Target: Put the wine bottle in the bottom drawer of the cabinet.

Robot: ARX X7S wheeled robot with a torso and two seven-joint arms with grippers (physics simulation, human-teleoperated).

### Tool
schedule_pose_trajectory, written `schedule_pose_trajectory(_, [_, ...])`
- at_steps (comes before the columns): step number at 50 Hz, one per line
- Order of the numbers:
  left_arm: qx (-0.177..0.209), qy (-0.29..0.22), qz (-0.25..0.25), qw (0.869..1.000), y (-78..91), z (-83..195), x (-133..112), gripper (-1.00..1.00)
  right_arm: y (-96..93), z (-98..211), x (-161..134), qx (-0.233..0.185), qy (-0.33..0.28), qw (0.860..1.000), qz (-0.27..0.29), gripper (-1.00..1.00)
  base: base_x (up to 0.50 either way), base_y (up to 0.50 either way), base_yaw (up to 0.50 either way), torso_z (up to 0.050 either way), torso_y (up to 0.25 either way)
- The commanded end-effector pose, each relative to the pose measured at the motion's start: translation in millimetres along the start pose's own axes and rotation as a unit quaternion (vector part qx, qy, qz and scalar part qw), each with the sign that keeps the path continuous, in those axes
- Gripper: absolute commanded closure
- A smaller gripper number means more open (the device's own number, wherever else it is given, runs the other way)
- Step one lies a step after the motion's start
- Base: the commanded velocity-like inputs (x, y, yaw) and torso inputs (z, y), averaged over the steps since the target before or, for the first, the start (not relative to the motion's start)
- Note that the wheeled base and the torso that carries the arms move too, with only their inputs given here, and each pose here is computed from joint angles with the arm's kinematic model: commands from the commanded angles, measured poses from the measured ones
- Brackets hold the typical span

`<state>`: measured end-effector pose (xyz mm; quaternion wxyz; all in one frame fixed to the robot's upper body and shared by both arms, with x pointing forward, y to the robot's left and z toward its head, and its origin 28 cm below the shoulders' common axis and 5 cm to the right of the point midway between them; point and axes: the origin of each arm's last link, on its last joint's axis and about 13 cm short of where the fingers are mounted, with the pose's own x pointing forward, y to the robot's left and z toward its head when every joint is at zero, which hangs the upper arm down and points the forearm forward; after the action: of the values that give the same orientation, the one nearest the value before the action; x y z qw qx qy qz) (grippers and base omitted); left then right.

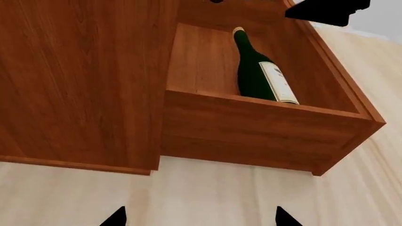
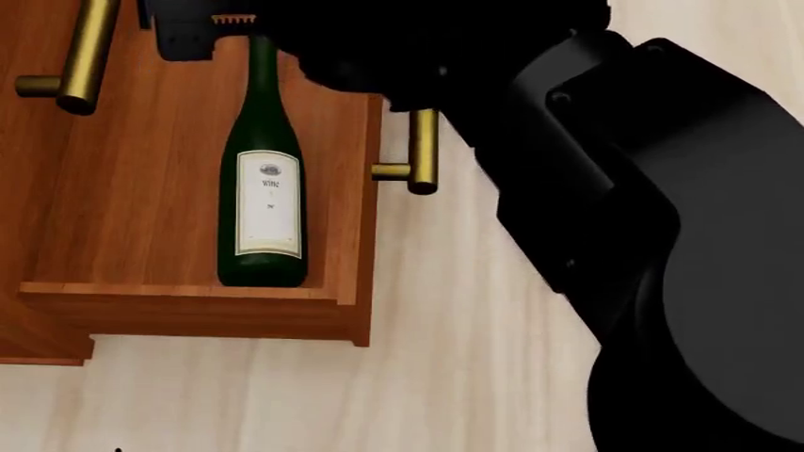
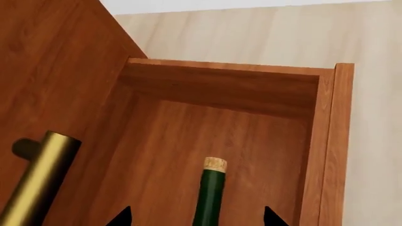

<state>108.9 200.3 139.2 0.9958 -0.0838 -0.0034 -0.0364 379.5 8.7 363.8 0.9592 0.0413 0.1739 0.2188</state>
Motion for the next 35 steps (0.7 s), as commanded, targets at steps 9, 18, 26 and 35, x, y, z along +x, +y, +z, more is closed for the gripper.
schedule_pose_trajectory(9, [0.001, 0.001, -0.001, 1.0, -0.7, -0.8, 0.1, -1.0, -1.9, 15.1, -8.0, -0.006, -0.023, 1.0, 0.005, -1.0, 0.0, 0.0, 0.0, 0.0, 0.0])
schedule_pose_trajectory(18, [0.001, 0.0, -0.001, 1.0, -0.6, -1.2, -0.6, -1.0, 0.1, 22.3, -18.9, -0.017, -0.038, 0.999, 0.006, -1.0, 0.0, 0.0, 0.0, 0.0, 0.0])
schedule_pose_trajectory(26, [0.002, -0.001, -0.004, 1.0, -2.2, 0.6, -1.2, -1.0, -2.7, 25.9, -32.8, -0.023, -0.063, 0.998, -0.003, -1.0, 0.0, 0.0, 0.0, 0.0, 0.0])
schedule_pose_trajectory(35, [0.004, -0.002, -0.004, 1.0, -2.6, 2.0, -0.9, -1.0, -2.7, 28.4, -49.4, -0.035, -0.08, 0.996, -0.013, -1.0, 0.0, 0.0, 0.0, 0.0, 0.0])
